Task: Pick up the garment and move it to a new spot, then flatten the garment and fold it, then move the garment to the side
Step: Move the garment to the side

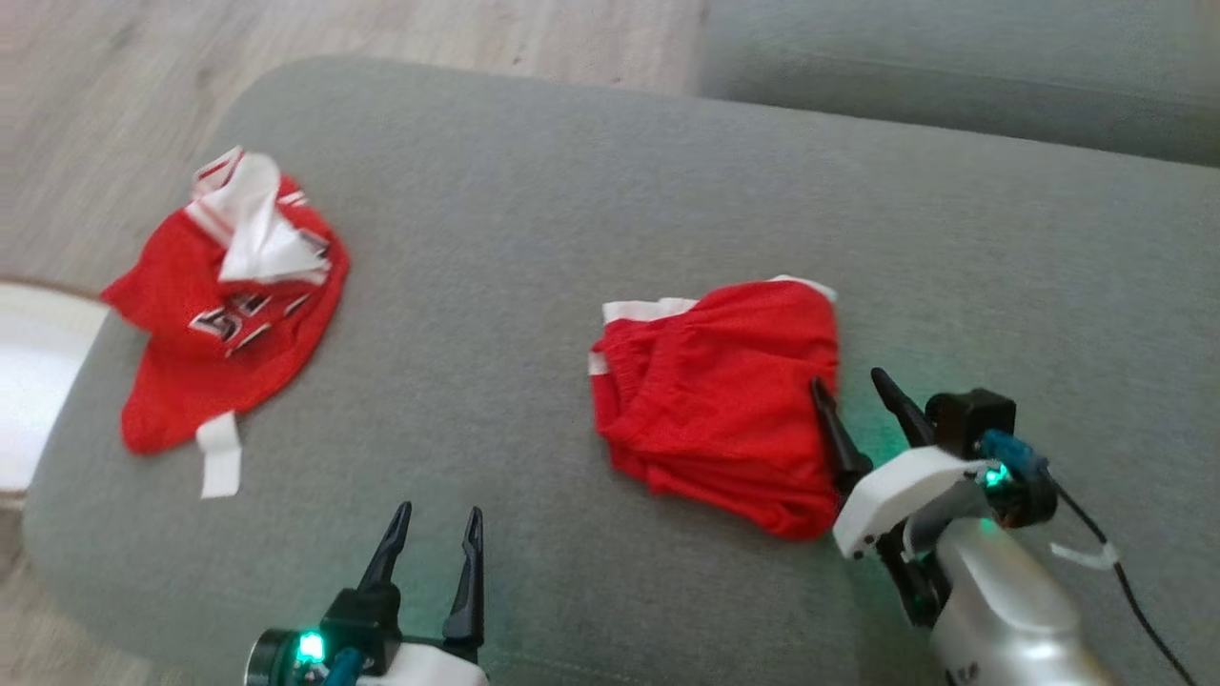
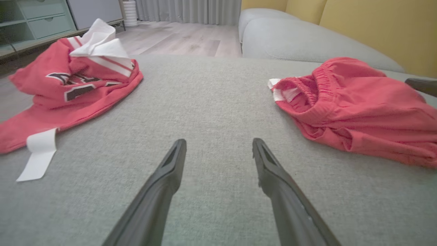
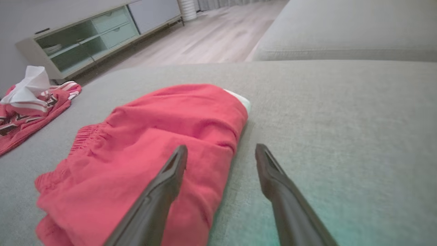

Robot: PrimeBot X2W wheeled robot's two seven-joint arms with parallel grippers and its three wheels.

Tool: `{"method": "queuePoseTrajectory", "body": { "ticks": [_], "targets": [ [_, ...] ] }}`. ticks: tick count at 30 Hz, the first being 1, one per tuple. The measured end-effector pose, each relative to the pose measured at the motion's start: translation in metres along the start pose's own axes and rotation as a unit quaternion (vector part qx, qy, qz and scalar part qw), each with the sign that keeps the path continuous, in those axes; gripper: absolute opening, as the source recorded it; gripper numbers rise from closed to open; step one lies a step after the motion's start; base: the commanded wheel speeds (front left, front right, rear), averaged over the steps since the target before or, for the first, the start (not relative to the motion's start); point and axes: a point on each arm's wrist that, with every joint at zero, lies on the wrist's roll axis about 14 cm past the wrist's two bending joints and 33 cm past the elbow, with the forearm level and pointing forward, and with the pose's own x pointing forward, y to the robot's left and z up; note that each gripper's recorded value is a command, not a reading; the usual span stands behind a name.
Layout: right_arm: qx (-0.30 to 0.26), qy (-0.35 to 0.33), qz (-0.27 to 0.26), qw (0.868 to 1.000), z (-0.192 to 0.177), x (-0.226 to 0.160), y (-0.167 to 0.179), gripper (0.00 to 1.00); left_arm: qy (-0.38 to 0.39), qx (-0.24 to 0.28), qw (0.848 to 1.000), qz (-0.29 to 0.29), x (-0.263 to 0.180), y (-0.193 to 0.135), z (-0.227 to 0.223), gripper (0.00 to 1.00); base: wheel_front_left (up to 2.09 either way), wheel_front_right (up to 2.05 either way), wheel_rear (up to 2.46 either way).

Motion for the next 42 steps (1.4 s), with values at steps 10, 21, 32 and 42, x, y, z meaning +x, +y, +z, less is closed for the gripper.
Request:
{"method": "queuePoseTrajectory", "body": {
  "ticks": [10,21,32,42],
  "targets": [
    [-0.008,0.076,0.009,0.997,-0.037,0.016,0.000,0.00,0.024,-0.013,1.000,0.016,-0.002,0.008,-0.013,1.00,0.00,0.00,0.00],
    [0.017,0.015,-0.086,0.996,-0.007,-0.028,-0.060,0.00,-0.011,0.005,0.995,-0.102,0.035,-0.060,0.015,1.00,0.00,0.00,0.00],
    [0.052,-0.006,-0.235,0.971,-0.024,-0.132,-0.134,0.00,-0.014,0.017,0.958,-0.287,0.050,-0.186,0.024,1.00,0.00,0.00,0.00],
    [0.045,0.009,-0.310,0.950,-0.035,-0.175,-0.172,0.00,0.010,0.020,0.933,-0.360,0.048,-0.236,0.008,1.00,0.00,0.00,0.00]
  ]
}}
